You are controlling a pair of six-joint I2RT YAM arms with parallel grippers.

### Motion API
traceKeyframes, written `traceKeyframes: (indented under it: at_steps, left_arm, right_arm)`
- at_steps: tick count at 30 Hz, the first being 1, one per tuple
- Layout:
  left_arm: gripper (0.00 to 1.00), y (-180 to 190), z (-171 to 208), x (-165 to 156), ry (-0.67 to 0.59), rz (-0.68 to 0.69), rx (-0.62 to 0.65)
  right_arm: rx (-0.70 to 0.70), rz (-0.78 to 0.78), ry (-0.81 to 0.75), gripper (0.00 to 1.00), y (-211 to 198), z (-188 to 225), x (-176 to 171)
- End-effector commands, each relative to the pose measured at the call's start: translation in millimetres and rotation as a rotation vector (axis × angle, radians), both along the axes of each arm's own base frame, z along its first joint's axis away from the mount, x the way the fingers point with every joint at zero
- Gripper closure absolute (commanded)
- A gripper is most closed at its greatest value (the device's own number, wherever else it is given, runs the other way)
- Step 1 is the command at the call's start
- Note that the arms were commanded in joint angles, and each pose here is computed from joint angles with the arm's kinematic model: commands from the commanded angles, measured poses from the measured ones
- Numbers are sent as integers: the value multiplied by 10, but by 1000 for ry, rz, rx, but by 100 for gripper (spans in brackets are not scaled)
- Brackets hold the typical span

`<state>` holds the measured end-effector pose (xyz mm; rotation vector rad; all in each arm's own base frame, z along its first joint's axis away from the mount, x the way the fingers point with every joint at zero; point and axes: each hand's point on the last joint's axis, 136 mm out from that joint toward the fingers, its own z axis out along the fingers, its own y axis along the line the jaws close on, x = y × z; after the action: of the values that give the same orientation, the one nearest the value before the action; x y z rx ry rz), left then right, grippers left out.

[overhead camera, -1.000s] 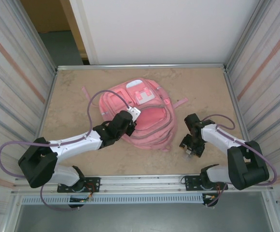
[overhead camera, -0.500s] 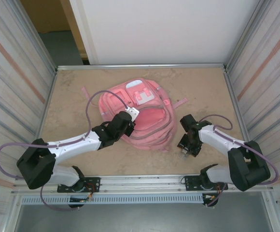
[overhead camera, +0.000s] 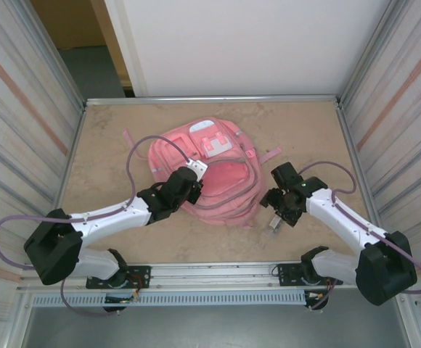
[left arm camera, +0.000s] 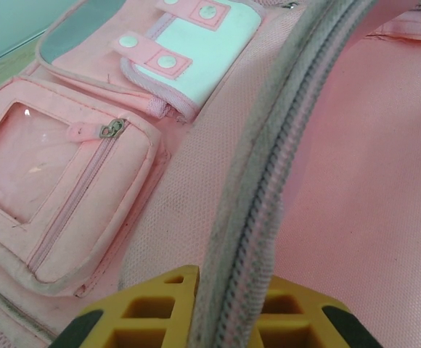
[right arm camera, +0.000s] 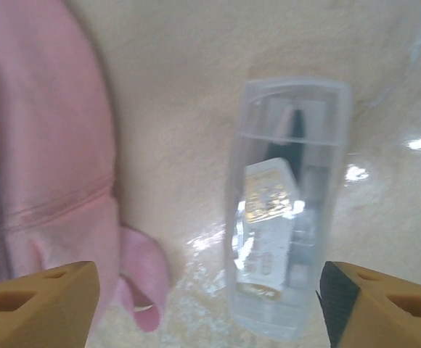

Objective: Pack the student bag

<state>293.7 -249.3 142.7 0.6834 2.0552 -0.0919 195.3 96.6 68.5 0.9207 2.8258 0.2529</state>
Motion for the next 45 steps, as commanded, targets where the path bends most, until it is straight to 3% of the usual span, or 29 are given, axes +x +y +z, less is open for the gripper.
traceKeyframes:
  at_steps: [1, 3, 7, 15, 17, 22, 28, 36, 42, 45]
  left_arm:
    - [85, -89, 96, -14, 6, 4, -88]
    - [85, -89, 86, -24, 17, 4, -90]
    - [84, -90, 84, -38, 22, 2, -99]
    - [84, -60, 95, -59, 24, 6, -96]
    - [84, -54, 99, -69, 26, 7, -103]
    - [84, -73, 132, -76, 30, 11, -137]
    - [84, -249, 374, -100, 35, -46, -235]
    - [84, -606, 601, -145, 69, -155, -406]
    - [85, -755, 628, -147, 128, -153, -535]
    - [86, -730, 631, -141, 129, -132, -550]
  right_arm:
    - [-135, -74, 131, 10, -311, -210, -290]
    - [-67, -61, 147, 8, -194, -378, -318]
    - [-27, -47, 169, 13, -84, -570, -319]
    - [-43, -61, 120, 48, -122, -546, -274]
    - [-30, -66, 88, 53, -114, -480, -249]
    - [35, -94, 29, 52, -41, -188, -186]
    - [206, -118, -63, 50, 294, 427, 10]
    - [508, -47, -190, 48, 1274, 1175, 476]
    - [511, -93, -204, 49, 1507, 1037, 785]
    - [487, -107, -191, 40, 1505, 898, 911]
